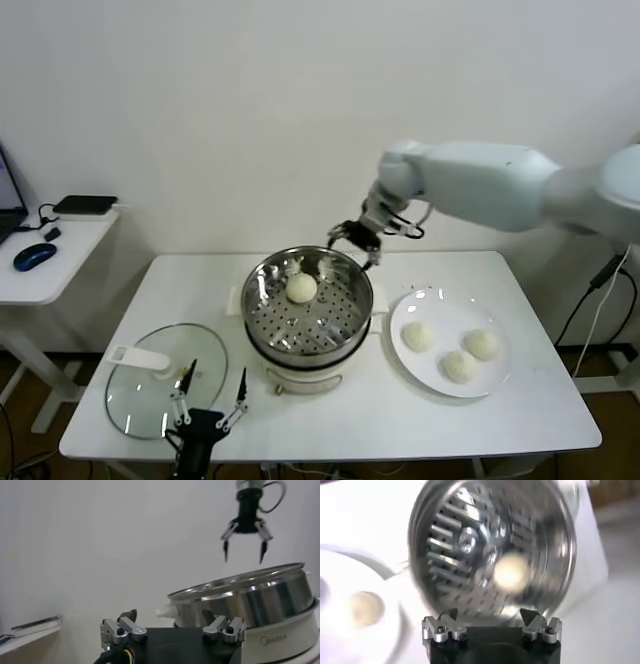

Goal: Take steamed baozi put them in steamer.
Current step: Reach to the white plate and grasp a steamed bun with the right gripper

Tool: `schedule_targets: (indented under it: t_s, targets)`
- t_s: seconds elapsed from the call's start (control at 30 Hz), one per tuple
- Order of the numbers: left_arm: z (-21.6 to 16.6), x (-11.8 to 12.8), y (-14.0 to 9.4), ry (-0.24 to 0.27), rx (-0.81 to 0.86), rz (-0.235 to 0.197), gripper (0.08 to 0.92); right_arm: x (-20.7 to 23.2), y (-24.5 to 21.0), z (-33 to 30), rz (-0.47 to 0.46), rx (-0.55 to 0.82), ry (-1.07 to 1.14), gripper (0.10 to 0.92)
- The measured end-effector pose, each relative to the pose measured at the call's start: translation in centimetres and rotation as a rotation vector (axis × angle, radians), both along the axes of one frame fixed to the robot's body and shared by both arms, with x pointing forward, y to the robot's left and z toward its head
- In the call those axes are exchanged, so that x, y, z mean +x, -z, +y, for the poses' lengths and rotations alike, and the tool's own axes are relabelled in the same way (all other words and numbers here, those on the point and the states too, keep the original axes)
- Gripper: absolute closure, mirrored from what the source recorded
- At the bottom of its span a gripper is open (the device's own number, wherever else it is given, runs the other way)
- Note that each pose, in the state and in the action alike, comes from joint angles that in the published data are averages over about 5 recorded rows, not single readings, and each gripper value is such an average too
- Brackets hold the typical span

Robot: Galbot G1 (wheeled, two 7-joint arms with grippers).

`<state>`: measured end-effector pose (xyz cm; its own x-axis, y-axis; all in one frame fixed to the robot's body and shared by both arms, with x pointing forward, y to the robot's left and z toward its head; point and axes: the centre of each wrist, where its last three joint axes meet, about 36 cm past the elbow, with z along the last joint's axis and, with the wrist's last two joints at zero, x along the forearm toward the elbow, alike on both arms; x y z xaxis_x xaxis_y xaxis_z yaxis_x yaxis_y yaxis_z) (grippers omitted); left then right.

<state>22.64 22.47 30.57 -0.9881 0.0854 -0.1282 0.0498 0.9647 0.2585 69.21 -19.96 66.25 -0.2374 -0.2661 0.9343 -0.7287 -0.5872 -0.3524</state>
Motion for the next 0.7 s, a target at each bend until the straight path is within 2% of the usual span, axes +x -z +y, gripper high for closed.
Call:
schedule_targets:
  t_s: [0.3,0.5,0.7]
  targets:
    - [0.0,-0.1,0.1,0.004,0.002,0.002,0.177,-3.2,2.7,-5.9,0.141,0.014,0.436,0.2]
    - [0.1,-0.2,0.1,0.004,0.005,0.004,0.177,-4.1,5.9,-7.7,0.234,-0.011,0.565,0.2]
    - [0.1,-0.4,0.3,0.003,0.008,0.012,0.177,-4.1,9.1,-8.4,0.285,-0.039,0.632,0.2]
